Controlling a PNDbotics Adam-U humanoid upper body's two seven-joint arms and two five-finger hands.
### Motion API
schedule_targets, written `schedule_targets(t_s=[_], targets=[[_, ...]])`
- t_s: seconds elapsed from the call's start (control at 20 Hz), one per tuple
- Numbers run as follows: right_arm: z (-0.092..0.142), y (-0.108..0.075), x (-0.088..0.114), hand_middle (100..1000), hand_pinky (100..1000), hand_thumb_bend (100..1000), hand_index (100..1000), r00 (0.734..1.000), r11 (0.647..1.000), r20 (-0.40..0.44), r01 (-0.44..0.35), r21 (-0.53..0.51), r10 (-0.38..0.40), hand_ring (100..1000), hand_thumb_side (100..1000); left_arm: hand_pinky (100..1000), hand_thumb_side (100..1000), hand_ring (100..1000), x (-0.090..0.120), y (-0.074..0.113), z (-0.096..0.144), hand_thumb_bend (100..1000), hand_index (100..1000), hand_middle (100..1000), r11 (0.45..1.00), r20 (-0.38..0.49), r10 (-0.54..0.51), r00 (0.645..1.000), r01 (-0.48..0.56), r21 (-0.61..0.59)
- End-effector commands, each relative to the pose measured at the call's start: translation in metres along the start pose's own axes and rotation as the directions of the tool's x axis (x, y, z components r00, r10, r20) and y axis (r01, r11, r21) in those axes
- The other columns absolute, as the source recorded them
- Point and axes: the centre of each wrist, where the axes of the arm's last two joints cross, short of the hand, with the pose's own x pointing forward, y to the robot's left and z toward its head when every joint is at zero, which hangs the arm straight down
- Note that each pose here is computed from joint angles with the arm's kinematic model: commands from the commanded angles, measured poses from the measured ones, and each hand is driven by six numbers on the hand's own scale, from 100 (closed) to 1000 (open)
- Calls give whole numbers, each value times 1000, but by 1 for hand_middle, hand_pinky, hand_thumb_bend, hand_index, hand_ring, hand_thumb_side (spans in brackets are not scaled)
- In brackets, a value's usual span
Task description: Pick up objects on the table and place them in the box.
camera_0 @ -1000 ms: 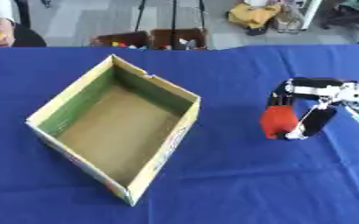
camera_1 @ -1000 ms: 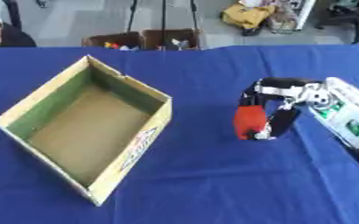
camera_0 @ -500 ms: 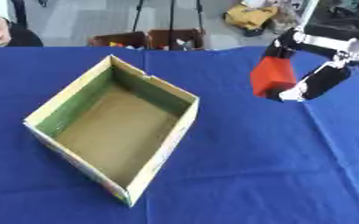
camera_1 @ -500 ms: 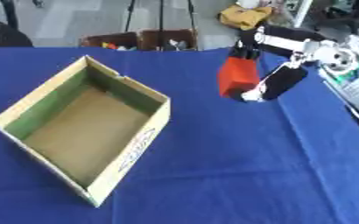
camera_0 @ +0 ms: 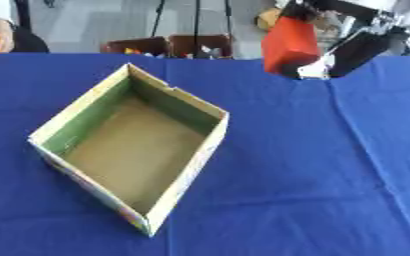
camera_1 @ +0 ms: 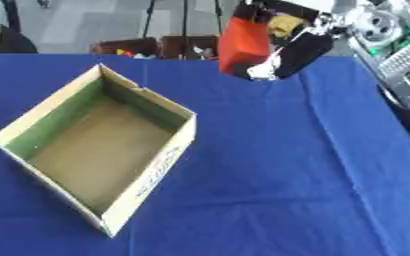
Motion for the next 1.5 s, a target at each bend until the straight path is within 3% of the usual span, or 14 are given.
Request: schedule_targets(t_s=[0.05, 0.65, 1.0, 1.5], targets=[[-9, -9, 8, 368, 680, 229, 421, 1000, 999, 24, -5, -35, 6, 547, 218, 557, 1000, 729, 6, 2, -8, 100, 919, 829, 999, 23, -6, 1000, 7, -35], [-69, 8, 23, 356, 692, 250, 413, 996, 995, 69, 54, -79, -49, 540, 207, 556, 1000, 719, 5, -4, -17, 100, 918, 829, 998, 50, 26, 998, -23, -52], [-99, 44, 25, 352, 696, 246, 410, 996, 997, 56, 66, -35, -64, 538, 207, 556, 1000, 716, 4, -7, -21, 100, 918, 827, 998, 55, 41, 998, -38, -50], [-122, 88, 16, 351, 701, 237, 410, 999, 999, 18, 42, 13, -42, 538, 213, 553, 1000, 712, 5, -8, -27, 100, 915, 823, 997, 114, 69, 991, -65, -36]])
